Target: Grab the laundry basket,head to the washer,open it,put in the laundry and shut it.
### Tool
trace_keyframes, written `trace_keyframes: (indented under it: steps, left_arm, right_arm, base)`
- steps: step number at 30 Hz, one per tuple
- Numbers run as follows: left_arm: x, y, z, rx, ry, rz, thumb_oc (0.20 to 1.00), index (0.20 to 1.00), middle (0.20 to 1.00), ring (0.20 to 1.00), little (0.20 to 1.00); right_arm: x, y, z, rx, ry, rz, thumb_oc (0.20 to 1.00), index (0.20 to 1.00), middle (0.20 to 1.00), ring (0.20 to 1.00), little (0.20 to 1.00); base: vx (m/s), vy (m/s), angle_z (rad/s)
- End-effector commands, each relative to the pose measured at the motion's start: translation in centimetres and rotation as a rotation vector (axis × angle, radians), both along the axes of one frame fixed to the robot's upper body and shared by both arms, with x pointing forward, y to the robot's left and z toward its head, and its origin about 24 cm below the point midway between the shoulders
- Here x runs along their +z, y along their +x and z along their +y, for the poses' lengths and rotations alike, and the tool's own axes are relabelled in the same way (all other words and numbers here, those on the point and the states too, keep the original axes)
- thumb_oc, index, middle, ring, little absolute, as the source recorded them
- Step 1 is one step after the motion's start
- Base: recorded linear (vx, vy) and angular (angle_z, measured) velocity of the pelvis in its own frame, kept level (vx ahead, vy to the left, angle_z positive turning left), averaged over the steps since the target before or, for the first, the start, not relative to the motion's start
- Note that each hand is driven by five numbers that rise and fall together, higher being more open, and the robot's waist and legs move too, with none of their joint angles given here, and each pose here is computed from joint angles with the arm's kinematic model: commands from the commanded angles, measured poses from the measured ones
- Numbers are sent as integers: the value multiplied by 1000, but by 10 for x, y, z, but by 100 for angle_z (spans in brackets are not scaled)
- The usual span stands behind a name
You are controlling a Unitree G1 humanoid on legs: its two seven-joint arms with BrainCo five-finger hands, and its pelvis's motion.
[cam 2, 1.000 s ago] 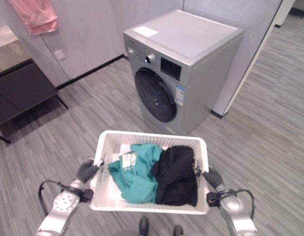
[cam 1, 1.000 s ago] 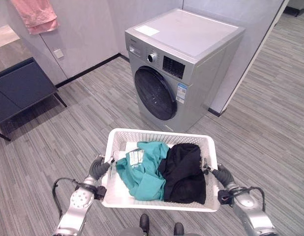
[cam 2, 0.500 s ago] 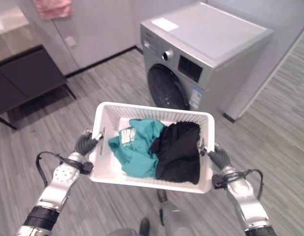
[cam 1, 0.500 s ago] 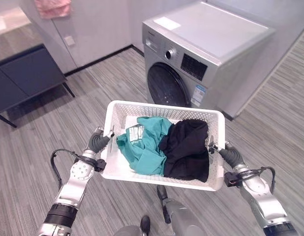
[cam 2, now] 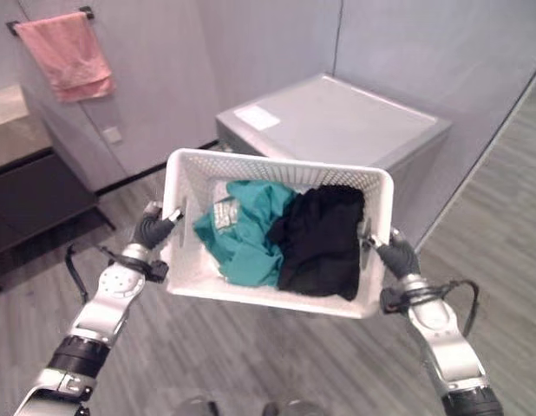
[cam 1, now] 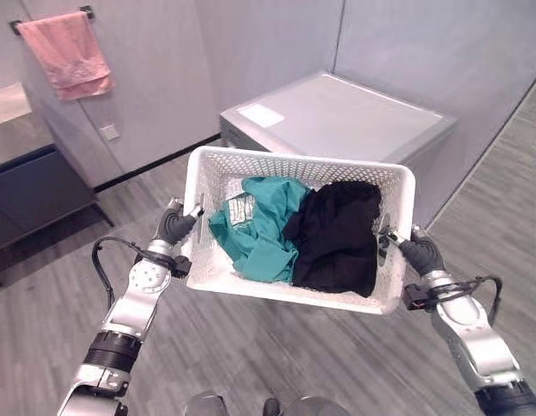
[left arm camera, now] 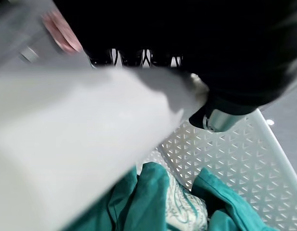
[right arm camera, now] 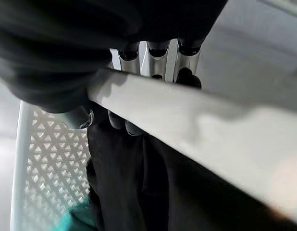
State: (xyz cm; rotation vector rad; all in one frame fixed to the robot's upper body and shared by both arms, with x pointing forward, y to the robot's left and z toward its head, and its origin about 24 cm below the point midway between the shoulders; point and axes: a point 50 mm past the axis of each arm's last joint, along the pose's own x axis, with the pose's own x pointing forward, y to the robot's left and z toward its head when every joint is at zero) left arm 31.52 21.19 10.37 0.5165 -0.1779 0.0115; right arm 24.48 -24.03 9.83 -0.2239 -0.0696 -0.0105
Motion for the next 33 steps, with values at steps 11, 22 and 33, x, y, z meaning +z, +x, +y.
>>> trace_keyframes:
  steps: [11, 22, 33]
  left_arm:
    - [75, 8, 75, 307, 117, -265, 200, 200, 200, 200, 200]
    - [122, 10, 100, 350, 216, -323, 200, 200, 200, 200, 200]
    - [143, 29, 97, 324, 125, -319, 200, 200, 200, 200, 200]
  right_arm:
    - [128, 22, 24, 195, 70, -608, 200, 200, 200, 200, 200]
    - [137, 72, 42, 213, 4, -506, 200, 200, 200, 200, 200]
    - [146, 74, 0, 86, -20, -465, 200, 200, 200, 200, 200]
  base:
    - [287, 485, -71]
    - [86, 316, -54]
    - [100, -19, -1]
